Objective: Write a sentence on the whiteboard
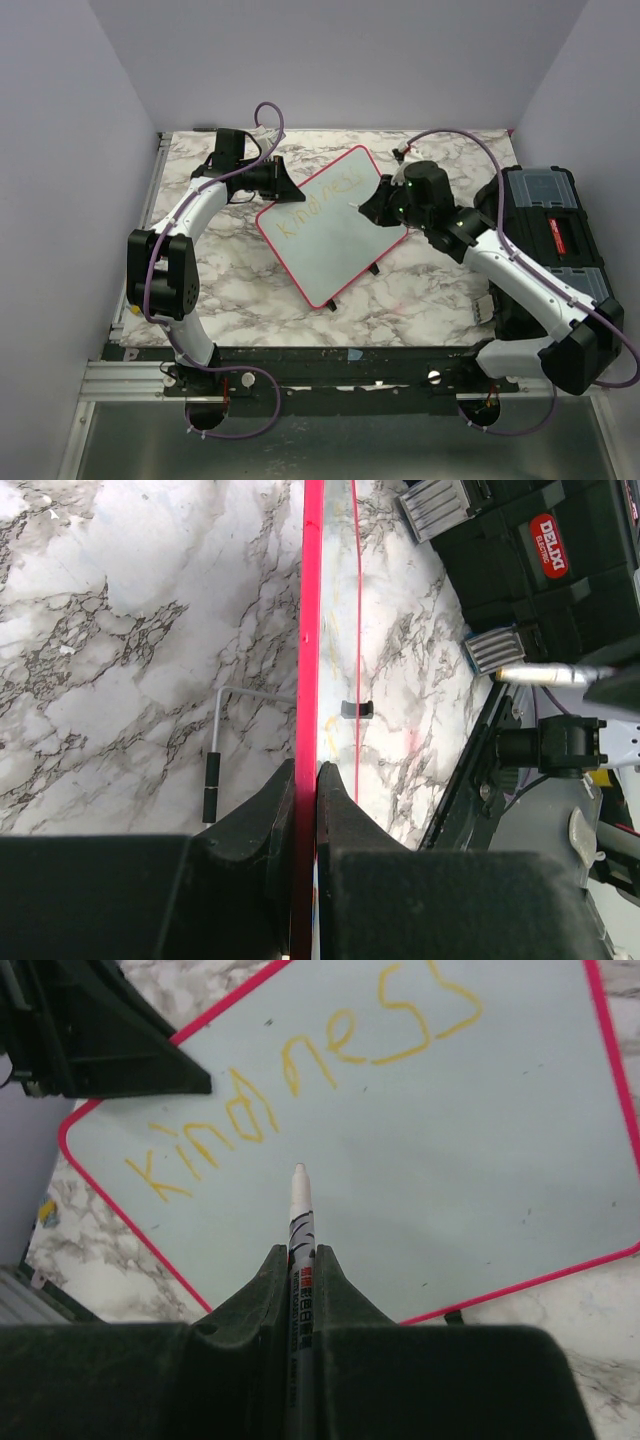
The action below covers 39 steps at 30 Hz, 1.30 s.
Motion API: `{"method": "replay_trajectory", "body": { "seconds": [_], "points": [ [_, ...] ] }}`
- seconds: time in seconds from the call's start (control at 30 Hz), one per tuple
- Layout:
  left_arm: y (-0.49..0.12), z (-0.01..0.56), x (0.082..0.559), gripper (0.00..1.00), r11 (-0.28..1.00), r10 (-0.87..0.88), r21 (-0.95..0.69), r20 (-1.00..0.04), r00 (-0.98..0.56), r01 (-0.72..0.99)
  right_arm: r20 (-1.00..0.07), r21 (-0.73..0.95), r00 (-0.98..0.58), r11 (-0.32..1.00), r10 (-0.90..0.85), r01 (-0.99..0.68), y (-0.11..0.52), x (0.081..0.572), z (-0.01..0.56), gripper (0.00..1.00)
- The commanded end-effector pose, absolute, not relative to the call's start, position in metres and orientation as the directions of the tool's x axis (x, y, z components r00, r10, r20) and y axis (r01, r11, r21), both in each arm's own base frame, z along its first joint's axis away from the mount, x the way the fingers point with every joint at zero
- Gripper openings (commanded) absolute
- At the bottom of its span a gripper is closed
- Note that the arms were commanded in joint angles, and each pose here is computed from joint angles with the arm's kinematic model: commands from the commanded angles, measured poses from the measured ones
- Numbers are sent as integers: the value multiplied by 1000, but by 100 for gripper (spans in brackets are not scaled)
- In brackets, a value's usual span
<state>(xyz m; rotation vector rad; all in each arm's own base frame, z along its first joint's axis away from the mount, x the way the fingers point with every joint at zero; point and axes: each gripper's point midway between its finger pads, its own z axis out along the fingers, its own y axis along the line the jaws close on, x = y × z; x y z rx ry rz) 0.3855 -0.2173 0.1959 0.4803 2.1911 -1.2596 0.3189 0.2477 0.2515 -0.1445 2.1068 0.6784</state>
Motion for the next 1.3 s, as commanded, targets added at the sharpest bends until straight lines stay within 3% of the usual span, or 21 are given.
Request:
{"method": "replay_trajectory", "body": {
  "seconds": [0.0, 0.6, 1.27],
  "points": [
    [-220, 174, 377, 0, 531, 109, -606, -644, -757, 592, -794, 369, -604, 848, 74, -381, 262, 300, 237, 1],
    [-218, 173, 383, 0, 557, 93, -594, -650, -754, 581, -823, 246, -564, 854, -65, -458, 294, 238, 213, 1],
    [-217, 170, 383, 0, 565, 91, -594, -645, -759, 573, -841, 234, -533, 823, -96, -517, 328, 218, 207, 1]
  ]
}}
